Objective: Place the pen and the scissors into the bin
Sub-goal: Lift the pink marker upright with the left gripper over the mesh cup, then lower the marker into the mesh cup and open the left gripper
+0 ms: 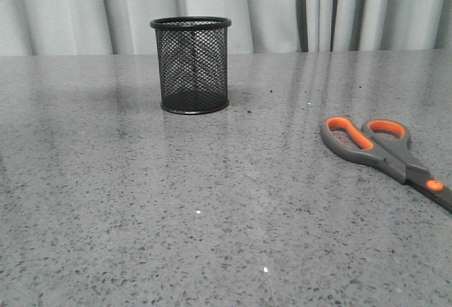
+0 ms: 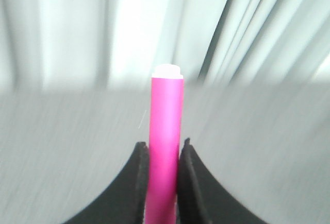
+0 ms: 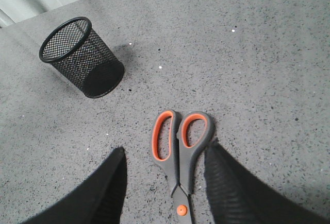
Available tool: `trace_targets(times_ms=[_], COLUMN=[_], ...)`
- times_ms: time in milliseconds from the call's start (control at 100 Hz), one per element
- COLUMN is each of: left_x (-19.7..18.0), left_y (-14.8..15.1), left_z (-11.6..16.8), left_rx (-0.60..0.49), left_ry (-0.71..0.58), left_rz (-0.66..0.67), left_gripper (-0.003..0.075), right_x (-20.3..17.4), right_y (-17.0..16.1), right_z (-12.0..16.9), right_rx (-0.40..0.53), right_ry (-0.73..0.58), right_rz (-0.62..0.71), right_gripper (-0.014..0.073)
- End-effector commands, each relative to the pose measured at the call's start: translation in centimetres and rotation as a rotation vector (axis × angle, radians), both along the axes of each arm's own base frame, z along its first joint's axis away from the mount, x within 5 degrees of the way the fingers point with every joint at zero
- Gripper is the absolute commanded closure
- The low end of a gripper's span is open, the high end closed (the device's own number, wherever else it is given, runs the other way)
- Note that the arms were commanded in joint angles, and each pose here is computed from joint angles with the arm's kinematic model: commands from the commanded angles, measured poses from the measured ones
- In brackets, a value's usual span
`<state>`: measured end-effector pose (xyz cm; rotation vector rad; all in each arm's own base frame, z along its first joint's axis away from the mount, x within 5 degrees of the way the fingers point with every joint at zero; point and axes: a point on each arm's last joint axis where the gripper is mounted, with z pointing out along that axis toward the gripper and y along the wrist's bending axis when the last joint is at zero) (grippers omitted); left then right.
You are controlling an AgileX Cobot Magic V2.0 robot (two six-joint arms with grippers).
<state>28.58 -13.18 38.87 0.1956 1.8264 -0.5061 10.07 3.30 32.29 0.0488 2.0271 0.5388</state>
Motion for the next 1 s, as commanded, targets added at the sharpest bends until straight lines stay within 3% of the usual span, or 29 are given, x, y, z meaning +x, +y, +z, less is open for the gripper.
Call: trace_targets(times_ms=[0,110,370,840,930,990], left_x=[-1.0,-1.1,0.9,3.0,3.0,3.0], left_y=[-0.9,-3.5,-8.1,-9.5,-9.5,-9.5], left_z=[3.5,3.0,-1.2,-5.0,-4.9,-4.9], left_rx=[-0.125,-0.153,-0.137,-0.092,-0.093,-0.093], left_ry=[-0.220,-0.258,-0.224,-0.172,-0.174,-0.174], left_rz=[0.001,-0.053,-0.106,-0.096,-0.096,-0.096], left_gripper=[0.0738,0.0738,0.0738,0.0738,0.0685,0.0589], right_x=[0.5,0.5,0.4,0.4,0.4,0.4], right_y=[-0.3,-0.3,-0.2,-0.2,-0.2,-0.2], right_z=[1.7,1.7,1.5,1.4,1.4,1.4], right_rx=[0.012,0.013,0.010,0.008,0.008,0.008], right_ry=[-0.096,-0.104,-0.084,-0.068,-0.068,-0.068], right_rz=[-0.042,-0.046,-0.034,-0.024,-0.024,-0.024], right_gripper=[0.0279,0.0279,0.0279,0.0279,0.0279,0.0279])
